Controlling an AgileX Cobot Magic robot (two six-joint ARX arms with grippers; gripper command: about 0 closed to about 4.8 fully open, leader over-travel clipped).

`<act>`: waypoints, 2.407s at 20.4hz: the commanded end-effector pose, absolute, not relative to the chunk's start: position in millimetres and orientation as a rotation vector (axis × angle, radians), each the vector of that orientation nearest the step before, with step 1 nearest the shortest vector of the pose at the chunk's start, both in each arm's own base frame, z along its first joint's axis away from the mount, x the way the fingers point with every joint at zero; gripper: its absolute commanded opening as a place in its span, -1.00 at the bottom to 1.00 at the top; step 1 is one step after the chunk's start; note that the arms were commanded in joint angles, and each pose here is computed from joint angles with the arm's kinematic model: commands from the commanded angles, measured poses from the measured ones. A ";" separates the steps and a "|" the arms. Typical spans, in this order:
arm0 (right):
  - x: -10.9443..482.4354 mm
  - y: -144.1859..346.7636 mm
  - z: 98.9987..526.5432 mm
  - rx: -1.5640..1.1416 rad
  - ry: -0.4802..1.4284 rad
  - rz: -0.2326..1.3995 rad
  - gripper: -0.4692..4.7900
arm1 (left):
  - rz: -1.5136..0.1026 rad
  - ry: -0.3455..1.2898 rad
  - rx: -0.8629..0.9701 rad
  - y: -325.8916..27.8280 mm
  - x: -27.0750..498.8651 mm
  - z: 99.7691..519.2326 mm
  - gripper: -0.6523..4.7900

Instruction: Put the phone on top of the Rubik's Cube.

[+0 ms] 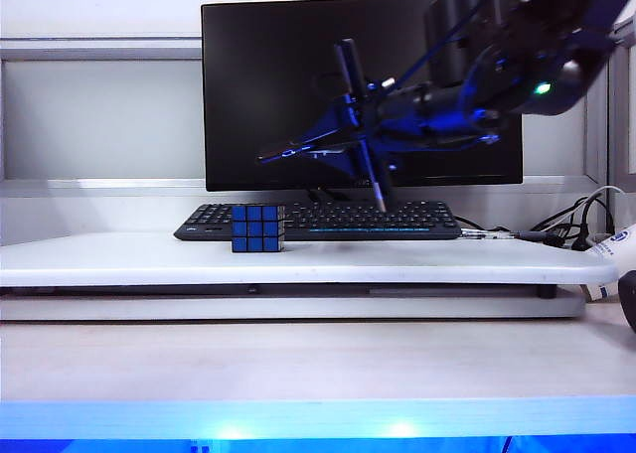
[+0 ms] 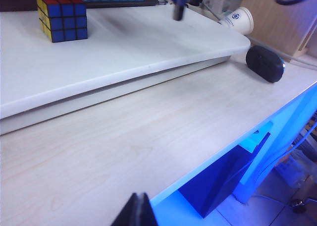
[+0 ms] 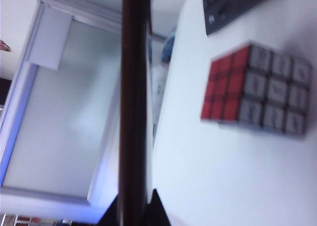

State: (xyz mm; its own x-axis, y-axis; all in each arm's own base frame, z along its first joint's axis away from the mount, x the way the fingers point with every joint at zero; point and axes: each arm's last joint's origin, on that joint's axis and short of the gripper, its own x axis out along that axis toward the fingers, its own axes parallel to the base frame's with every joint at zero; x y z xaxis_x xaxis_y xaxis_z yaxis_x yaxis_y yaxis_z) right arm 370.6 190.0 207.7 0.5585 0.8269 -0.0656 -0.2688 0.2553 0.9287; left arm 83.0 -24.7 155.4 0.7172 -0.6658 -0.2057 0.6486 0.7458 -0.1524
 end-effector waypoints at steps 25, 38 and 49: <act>398.3 221.0 189.7 1.070 0.641 0.837 -0.85 | -0.730 0.279 -0.074 -24.6 82.6 152.4 -0.78; 399.9 225.5 183.9 1.071 0.734 0.810 -0.85 | -0.729 0.277 -0.070 -24.6 82.6 152.4 -0.78; 400.0 225.3 183.9 1.098 0.746 0.799 -0.38 | -0.727 0.276 -0.066 -24.6 82.6 152.4 -0.78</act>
State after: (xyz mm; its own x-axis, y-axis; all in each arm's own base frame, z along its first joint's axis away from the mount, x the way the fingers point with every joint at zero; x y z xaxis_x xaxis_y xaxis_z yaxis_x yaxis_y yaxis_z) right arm 399.9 224.1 176.9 0.5111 0.8451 -0.1572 -0.1580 0.2721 0.9492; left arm 83.0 -24.6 155.4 0.7182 -0.6647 -0.2059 0.6493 0.7466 -0.1451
